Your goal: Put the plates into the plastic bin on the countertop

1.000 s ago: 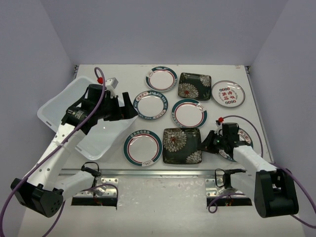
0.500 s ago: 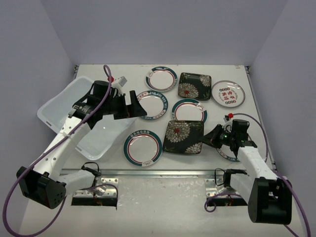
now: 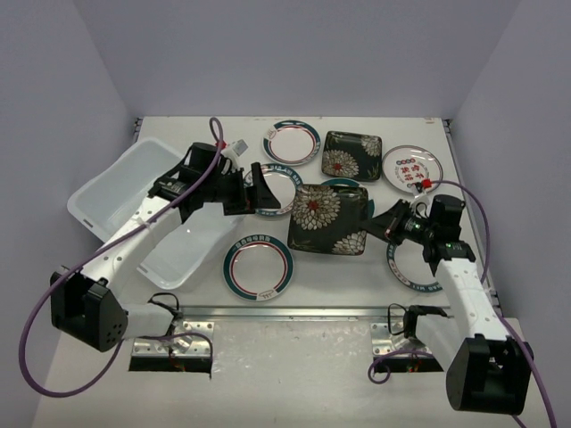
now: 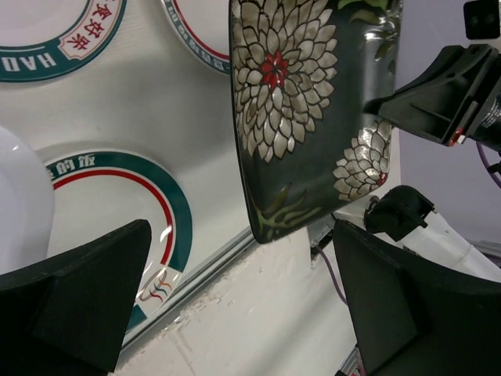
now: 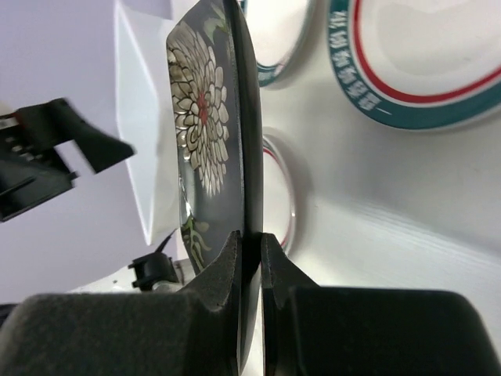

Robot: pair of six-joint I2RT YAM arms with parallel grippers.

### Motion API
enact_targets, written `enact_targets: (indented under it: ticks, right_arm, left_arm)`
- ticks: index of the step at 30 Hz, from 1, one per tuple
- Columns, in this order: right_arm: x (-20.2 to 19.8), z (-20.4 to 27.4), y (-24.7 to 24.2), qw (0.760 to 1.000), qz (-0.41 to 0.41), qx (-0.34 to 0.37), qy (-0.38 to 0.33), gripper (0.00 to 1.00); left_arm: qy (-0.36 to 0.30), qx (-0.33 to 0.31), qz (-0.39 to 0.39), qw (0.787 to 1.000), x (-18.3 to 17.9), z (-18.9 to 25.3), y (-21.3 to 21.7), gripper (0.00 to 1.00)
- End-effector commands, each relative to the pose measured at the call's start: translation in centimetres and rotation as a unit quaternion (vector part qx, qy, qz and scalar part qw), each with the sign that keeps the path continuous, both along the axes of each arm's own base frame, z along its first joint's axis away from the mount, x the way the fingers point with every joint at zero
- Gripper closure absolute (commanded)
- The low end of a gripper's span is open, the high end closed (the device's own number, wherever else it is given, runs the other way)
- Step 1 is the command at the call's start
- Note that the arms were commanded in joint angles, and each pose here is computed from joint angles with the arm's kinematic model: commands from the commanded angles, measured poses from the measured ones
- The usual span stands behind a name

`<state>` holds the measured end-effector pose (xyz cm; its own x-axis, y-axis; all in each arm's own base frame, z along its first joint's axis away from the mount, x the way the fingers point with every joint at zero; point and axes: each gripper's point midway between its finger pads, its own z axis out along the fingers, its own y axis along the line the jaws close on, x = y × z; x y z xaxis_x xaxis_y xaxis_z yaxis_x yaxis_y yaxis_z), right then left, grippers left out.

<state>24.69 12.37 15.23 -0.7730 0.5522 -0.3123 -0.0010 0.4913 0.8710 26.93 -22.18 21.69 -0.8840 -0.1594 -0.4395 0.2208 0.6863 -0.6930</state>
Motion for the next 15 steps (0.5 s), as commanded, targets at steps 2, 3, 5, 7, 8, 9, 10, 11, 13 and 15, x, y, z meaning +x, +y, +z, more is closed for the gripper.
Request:
enact_targets:
  ticks: [2,3,5,7,8,9,10,11,13,15]
  right_arm:
    - [-0.3,9.7,2.2,0.982,0.095,0.083,-0.143,1.00]
    - [-0.3,10.2,2.2,0.980,0.098,0.087,-0.150,1.00]
    - [-0.3,11.3,2.3,0.977,0.102,0.086,-0.164,1.00]
    - [-0.2,12.0,2.3,0.975,0.106,0.086,-0.173,1.00]
    - [-0.2,12.3,2.3,0.974,0.109,0.087,-0.178,1.00]
    - [-0.3,12.6,2.4,0.973,0.114,0.090,-0.180,1.00]
    - [-0.3,12.7,2.5,0.972,0.118,0.095,-0.178,1.00]
    - [-0.4,12.8,2.5,0.972,0.121,0.099,-0.177,1.00]
    - [-0.4,13.1,2.6,0.971,0.125,0.097,-0.180,1.00]
    - [-0.3,13.1,2.5,0.971,0.126,0.093,-0.178,1.00]
  left_arm:
    - [-0.026,-0.047,-0.029,0.998,2.3,1.9,-4.0,0.01]
    - [-0.029,-0.050,-0.037,0.998,2.4,2.3,-4.8,0.02]
    - [-0.030,-0.050,-0.041,0.997,3.1,2.5,-6.0,0.06]
    - [-0.020,-0.053,-0.044,0.997,3.4,2.0,-6.9,0.18]
    - [-0.018,-0.060,-0.044,0.997,3.7,2.0,-7.3,0.26]
    - [-0.019,-0.070,-0.044,0.996,4.0,2.4,-7.6,0.38]
    - [-0.020,-0.079,-0.045,0.996,4.3,2.7,-8.0,0.54]
    - [-0.022,-0.088,-0.048,0.995,4.5,3.1,-8.3,0.69]
    - [-0.033,-0.106,-0.054,0.992,4.9,4.7,-8.9,0.96]
    - [-0.043,-0.117,-0.053,0.991,5.2,5.8,-9.1,1.00]
